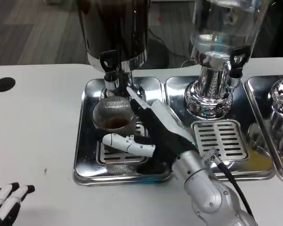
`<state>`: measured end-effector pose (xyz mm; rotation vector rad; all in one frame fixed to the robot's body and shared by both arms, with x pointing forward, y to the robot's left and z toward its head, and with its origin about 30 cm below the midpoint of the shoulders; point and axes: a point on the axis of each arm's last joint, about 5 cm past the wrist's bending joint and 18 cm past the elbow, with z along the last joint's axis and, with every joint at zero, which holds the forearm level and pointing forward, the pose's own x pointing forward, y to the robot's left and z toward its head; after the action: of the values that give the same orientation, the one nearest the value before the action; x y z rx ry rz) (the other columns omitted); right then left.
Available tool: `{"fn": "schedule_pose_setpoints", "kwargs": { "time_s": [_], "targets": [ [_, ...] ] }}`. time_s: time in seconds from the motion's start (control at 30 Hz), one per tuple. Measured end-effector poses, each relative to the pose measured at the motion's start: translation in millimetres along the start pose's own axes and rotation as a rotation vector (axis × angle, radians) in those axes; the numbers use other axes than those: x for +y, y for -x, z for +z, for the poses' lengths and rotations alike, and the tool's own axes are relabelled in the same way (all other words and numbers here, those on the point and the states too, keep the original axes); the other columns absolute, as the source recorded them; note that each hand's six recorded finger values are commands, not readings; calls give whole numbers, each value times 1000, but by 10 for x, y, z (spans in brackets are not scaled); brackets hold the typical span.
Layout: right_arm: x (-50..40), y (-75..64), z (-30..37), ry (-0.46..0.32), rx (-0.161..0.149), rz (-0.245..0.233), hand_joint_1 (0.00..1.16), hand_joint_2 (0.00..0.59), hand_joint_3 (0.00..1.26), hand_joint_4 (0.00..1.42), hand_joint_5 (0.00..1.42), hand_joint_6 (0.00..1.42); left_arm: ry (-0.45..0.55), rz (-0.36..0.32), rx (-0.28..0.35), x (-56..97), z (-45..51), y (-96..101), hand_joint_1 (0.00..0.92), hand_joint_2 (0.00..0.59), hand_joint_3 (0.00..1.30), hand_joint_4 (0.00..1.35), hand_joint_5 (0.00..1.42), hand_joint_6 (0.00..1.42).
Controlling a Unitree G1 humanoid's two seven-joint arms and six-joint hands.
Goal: Grasp the cup under the faucet to collect the drink, then remove the cup.
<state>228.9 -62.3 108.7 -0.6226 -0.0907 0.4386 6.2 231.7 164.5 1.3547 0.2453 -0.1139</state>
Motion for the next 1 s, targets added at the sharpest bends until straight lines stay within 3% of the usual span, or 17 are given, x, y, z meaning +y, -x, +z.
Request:
{"fn": "schedule_pose_setpoints", "kwargs": {
  "time_s": [1.0],
  "targets": [
    [29, -42, -120, -49, 61, -15, 348, 106, 0, 31, 37, 0, -7, -68, -1, -8, 0, 72, 0, 95, 176, 64, 89, 345]
  ]
}}
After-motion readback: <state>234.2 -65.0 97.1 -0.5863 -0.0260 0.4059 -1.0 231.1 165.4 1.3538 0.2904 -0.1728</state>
